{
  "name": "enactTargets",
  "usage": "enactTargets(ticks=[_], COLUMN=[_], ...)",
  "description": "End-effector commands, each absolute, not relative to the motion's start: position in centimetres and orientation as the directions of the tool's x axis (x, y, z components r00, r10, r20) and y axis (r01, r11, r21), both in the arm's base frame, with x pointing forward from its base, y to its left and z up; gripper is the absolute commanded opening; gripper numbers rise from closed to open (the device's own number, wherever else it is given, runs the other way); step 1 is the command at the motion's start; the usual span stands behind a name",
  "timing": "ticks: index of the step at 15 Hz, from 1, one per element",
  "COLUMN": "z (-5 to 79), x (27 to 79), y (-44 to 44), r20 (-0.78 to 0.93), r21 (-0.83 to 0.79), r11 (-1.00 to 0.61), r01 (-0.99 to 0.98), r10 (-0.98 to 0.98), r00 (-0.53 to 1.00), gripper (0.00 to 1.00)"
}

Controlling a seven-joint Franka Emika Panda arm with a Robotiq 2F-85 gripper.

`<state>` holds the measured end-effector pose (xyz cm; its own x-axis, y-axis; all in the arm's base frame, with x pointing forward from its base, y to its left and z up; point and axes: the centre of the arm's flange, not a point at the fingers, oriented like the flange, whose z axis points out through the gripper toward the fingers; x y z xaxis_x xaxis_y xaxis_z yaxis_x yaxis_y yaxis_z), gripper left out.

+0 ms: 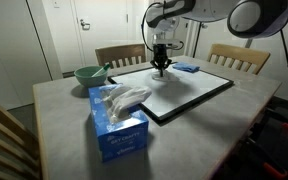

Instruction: Pick up the wipe and rub the white board

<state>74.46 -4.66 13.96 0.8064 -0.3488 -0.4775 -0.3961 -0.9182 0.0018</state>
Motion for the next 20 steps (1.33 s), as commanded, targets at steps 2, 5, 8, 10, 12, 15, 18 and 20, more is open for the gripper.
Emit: enactTargets(ticks=[2, 5, 8, 10, 12, 15, 18, 20], z=[16.9, 19.8, 23.6, 25.6, 27.3, 29.1, 30.7, 31.6], x=[71.6, 70.7, 70.0, 69.3, 68.3, 65.7, 63.4, 62.0], y=[-6.2, -7.1, -8.3, -9.5, -11.2, -14.8, -18.5, -20.6], r20=[-0.529, -0.528, -0.508, -0.507, -0.515, -0.519, -0.494, -0.479], r21=[0.027, 0.045, 0.085, 0.112, 0.144, 0.217, 0.293, 0.327], r11=[-0.918, -0.916, -0.903, -0.889, -0.862, -0.787, -0.677, -0.609], r01=[-0.397, -0.399, -0.421, -0.444, -0.486, -0.578, -0.675, -0.723], r10=[-0.35, -0.36, -0.403, -0.436, -0.484, -0.594, -0.712, -0.766], r00=[0.773, 0.769, 0.762, 0.744, 0.707, 0.615, 0.5, 0.428], gripper=[0.0, 0.0, 0.0, 0.0, 0.0, 0.0, 0.0, 0.0])
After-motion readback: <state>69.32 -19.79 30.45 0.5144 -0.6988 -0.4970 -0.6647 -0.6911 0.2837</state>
